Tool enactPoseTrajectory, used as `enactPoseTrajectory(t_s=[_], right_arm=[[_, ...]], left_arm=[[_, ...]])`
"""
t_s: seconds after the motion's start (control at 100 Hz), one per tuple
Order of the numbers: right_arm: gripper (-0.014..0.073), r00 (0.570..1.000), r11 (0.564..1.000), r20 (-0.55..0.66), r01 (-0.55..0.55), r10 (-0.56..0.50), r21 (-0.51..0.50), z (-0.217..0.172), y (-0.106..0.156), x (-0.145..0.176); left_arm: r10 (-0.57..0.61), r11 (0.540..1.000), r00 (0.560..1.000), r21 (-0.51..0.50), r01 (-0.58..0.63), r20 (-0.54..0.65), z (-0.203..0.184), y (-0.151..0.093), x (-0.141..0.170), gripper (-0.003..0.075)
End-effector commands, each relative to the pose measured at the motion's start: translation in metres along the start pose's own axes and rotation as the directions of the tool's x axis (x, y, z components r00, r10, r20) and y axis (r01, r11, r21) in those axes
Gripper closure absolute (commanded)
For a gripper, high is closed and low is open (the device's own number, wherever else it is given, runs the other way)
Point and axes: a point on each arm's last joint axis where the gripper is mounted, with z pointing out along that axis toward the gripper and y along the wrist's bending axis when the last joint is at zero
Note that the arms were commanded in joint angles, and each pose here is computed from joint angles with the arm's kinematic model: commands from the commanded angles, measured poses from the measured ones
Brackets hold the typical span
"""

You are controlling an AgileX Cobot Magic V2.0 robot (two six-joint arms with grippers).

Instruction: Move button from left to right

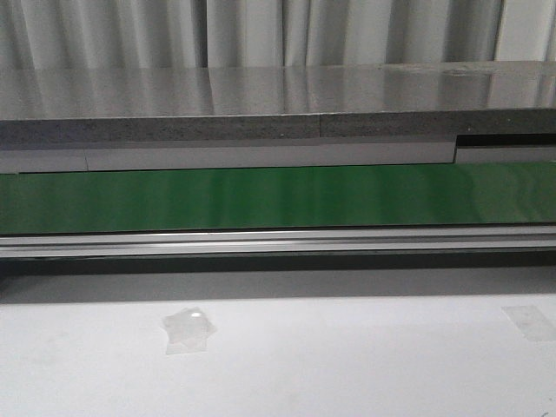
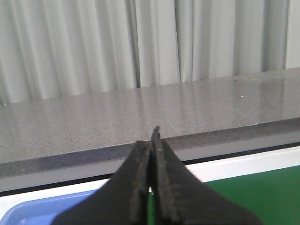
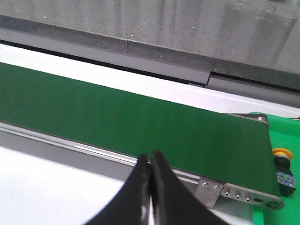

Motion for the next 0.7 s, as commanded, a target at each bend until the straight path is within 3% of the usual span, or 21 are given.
enactPoseTrajectory(t_s=[0.0, 0.49, 0.69], right_arm=[[0.0663, 0.997, 1.000, 0.083, -0.002, 0.001, 0.019, -0.0026, -0.0022, -0.0131], [0.0663, 0.994, 1.000, 0.109, -0.003, -0.001, 0.030, -0.0024, -0.0032, -0.0148], [0.0663, 0.978, 0.995, 0.207, -0.046, 0.026, 0.092, -0.0005, -0.0077, -0.0066]], left_arm=[[-0.013, 0.999, 0.997, -0.041, 0.016, 0.075, 0.0001, 0.0042, -0.0131, 0.0740], [-0.013, 0.999, 0.997, -0.041, 0.016, 0.075, 0.0001, 0.0042, -0.0131, 0.0740], [-0.013, 0.999, 0.997, -0.041, 0.016, 0.075, 0.0001, 0.0042, -0.0131, 0.0740]])
